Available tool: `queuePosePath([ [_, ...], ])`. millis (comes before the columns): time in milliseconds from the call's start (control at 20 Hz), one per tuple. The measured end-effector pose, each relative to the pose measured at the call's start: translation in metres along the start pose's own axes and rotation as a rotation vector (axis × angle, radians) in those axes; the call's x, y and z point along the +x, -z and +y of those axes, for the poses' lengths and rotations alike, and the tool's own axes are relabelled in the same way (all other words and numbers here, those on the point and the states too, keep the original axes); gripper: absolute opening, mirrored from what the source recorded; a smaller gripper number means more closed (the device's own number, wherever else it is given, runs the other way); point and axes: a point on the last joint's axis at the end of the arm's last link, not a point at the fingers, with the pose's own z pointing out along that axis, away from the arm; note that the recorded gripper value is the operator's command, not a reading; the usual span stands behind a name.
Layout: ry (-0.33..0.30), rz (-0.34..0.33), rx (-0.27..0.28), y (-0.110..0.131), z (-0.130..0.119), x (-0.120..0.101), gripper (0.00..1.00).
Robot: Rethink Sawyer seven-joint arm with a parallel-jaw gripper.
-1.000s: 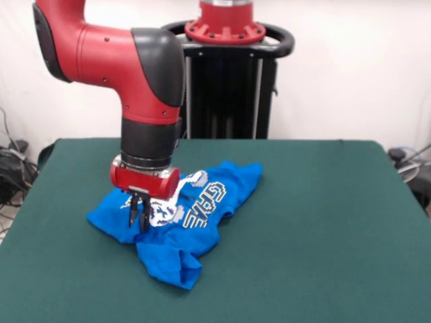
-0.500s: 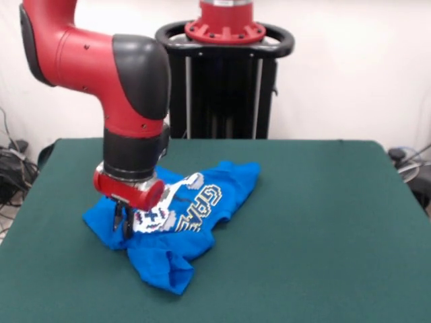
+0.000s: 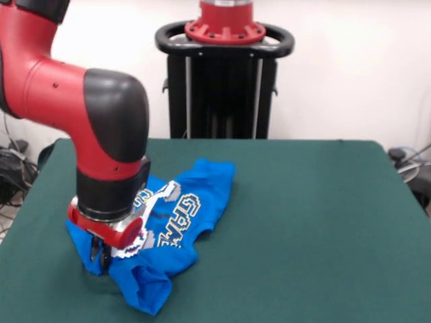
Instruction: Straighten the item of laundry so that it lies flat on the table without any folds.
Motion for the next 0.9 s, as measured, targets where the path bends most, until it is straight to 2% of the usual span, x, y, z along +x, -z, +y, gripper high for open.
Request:
queuePosePath([
  [150, -0.006, 0.027, 0.011, 0.001, -0.002, -0.010, 0.00],
  [300, -0.033, 0.061, 0.022, -0.004, -0.011, -0.030, 0.00],
  [600, -0.089, 0.091, 0.005, -0.008, -0.022, -0.055, 0.00],
  [900, -0.102, 0.077, 0.003, -0.008, -0.027, -0.067, 0.00],
])
